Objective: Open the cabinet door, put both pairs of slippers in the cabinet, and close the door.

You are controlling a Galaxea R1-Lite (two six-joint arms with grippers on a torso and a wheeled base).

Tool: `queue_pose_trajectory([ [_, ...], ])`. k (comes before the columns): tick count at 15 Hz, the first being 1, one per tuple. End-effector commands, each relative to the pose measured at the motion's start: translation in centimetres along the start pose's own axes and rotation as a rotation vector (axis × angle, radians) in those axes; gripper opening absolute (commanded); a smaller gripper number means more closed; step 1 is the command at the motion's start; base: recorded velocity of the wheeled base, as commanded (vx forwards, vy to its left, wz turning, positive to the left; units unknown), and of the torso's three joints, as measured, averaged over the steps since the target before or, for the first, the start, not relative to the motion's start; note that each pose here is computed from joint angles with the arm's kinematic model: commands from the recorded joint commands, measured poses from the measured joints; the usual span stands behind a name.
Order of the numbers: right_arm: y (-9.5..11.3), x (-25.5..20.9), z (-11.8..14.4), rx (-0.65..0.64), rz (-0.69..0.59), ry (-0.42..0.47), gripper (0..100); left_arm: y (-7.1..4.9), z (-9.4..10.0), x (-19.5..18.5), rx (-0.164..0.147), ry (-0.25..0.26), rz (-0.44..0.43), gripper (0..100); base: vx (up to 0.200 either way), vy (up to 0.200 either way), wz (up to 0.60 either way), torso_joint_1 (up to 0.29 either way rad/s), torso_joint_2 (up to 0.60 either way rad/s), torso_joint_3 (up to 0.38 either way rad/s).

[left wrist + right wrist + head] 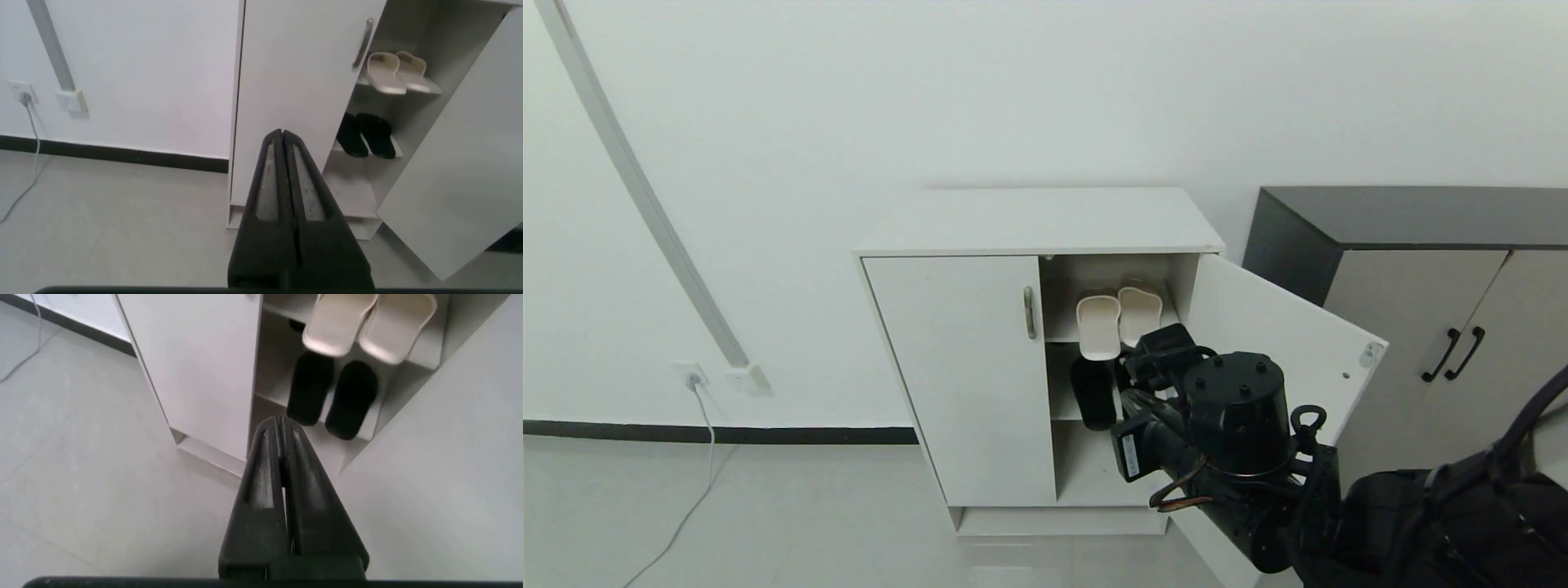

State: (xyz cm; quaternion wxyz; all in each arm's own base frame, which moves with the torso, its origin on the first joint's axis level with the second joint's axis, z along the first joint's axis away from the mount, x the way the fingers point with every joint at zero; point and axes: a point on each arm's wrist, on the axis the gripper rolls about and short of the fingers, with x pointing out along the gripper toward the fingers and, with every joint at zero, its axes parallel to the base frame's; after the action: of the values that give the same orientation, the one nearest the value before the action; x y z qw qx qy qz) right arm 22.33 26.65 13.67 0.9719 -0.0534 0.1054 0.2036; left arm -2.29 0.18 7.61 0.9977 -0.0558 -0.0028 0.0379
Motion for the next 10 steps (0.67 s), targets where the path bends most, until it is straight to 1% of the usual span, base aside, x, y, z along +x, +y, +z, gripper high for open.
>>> queue_pose_trajectory([
  [1, 0.03, 0.06, -0.07, -0.001, 0.0, 0.002, 0, 0.0, 0.0, 0.01, 0.0, 0.001, 0.001, 0, 0.0, 0.0, 0.0, 0.198, -0.51, -0.305],
  [5, -0.07, 0.09, -0.1, -0.003, -0.003, 0.003, 0, 0.0, 0.0, 0.01, 0.0, 0.001, 0.001, 0, 0.0, 0.0, 0.0, 0.221, -0.54, -0.314],
  [7, -0.66, 0.35, 0.01, 0.001, -0.021, 0.002, 0, 0.0, 0.04, 0.0, 0.0, 0.0, 0.001, 0, 0.0, 0.0, 0.0, 0.241, -0.56, -0.312],
  [10, -0.9, 0.52, 0.02, -0.001, -0.016, 0.003, 0, 0.0, 0.0, 0.01, 0.0, 0.001, 0.001, 0, 0.0, 0.0, 0.0, 0.259, -0.59, -0.331],
])
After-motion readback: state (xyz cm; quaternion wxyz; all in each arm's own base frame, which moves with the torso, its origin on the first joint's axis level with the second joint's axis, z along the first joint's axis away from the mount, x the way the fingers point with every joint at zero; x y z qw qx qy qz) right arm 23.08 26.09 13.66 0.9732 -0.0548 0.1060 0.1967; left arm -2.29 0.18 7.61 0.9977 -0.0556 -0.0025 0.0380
